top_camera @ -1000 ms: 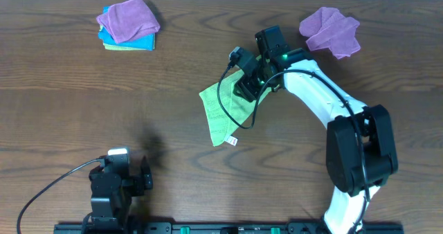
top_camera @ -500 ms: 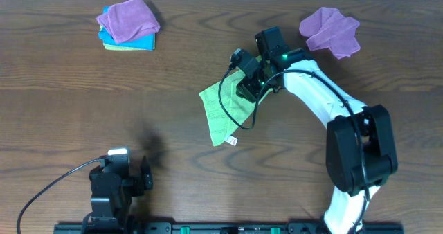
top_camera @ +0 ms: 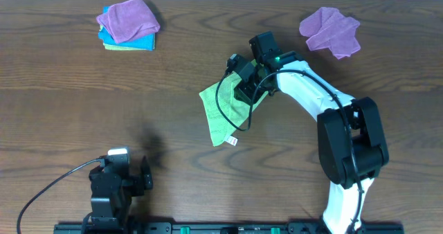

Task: Fold the cloth
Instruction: 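Lay the green cloth flat and spread it with the right gripper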

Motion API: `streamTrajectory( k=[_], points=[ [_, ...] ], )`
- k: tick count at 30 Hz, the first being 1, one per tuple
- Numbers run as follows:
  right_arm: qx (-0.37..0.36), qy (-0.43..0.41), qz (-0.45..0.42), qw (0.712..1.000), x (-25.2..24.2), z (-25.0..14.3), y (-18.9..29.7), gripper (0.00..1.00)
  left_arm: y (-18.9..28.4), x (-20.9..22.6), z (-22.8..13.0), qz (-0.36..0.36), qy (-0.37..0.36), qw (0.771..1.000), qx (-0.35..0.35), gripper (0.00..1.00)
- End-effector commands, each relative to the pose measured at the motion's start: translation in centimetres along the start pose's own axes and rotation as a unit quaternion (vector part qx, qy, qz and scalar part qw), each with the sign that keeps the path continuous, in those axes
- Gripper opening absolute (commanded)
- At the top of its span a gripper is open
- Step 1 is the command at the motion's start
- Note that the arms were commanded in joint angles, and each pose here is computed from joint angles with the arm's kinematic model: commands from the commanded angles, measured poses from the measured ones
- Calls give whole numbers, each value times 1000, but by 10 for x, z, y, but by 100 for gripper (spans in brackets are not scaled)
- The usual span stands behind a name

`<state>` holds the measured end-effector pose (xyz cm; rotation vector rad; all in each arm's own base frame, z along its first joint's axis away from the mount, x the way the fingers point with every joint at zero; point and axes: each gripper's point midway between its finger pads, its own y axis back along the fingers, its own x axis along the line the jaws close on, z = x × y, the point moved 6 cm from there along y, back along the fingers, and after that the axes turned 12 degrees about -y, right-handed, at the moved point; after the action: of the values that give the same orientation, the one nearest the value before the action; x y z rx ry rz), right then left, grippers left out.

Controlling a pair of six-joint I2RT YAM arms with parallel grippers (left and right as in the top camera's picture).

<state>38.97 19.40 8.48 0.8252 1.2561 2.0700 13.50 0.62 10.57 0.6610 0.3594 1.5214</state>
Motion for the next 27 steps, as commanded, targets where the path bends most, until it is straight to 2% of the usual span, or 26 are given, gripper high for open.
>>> streamTrajectory(
  k=[1, 4, 9, 18, 23, 27],
  points=[
    [4, 9, -12, 1000, -1, 1, -3, 45, -3, 0, -8, 5, -10, 1000, 15, 95],
    [6, 8, -11, 1000, -2, 0, -6, 34, -3, 0, -8, 5, -10, 1000, 15, 95],
    [7, 8, -17, 1000, -3, 0, -7, 1, -3, 0, -8, 5, -10, 1000, 15, 95],
    [13, 6, -78, 997, -5, -1, 32, 1, -3, 0, -8, 5, -10, 1000, 15, 95],
    [74, -9, -110, 991, 1, -26, 64, 1, -3, 0, -8, 5, -10, 1000, 15, 95],
    [120, -51, -119, 984, 6, -47, 80, 1, -3, 1, -8, 9, -10, 1000, 16, 95]
  ],
)
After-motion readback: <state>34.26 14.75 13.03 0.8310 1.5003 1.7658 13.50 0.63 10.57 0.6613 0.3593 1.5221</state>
